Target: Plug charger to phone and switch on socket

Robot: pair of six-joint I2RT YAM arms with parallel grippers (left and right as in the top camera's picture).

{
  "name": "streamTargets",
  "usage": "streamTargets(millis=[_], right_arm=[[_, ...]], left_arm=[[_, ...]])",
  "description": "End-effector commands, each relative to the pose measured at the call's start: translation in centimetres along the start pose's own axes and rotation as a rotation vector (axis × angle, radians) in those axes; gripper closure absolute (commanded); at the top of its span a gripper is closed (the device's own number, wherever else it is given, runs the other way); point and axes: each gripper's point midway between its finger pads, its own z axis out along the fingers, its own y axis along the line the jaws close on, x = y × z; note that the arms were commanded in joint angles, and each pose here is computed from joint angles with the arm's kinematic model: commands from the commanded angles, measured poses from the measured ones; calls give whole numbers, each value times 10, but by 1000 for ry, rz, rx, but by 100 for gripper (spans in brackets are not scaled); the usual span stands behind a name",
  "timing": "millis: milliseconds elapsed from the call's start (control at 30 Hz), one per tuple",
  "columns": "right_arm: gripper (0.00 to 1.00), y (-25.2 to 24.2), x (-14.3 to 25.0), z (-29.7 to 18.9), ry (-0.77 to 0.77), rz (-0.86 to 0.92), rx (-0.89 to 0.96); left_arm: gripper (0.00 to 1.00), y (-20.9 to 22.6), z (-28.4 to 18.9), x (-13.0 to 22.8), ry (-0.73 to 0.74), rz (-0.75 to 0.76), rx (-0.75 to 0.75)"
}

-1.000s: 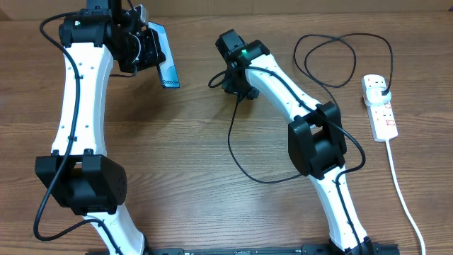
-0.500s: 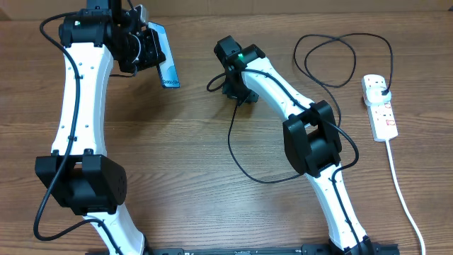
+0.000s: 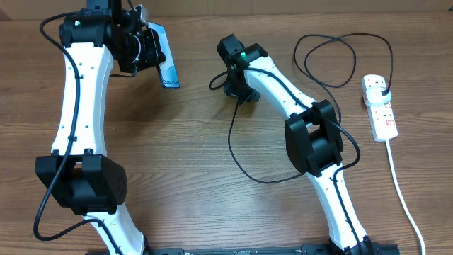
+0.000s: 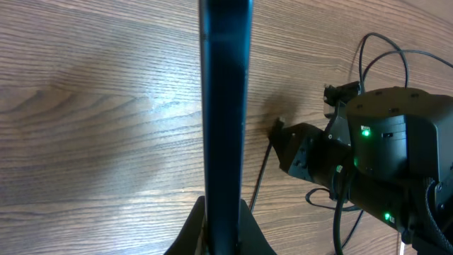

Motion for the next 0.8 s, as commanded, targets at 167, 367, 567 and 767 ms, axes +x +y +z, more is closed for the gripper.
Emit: streamTargets(millis=[167, 367, 567, 767], right_arm=[[92, -13, 4, 19, 30, 2, 37], [96, 3, 1, 11, 69, -56, -69], [96, 19, -30, -59, 27, -140, -298], [96, 34, -33, -210, -82, -420, -716]], left_arm=[[96, -3, -6, -4, -21, 11, 7], [96, -7, -6, -4, -21, 42, 27], [96, -72, -22, -5, -47, 304, 416], [96, -132, -96, -26, -185, 489, 943]])
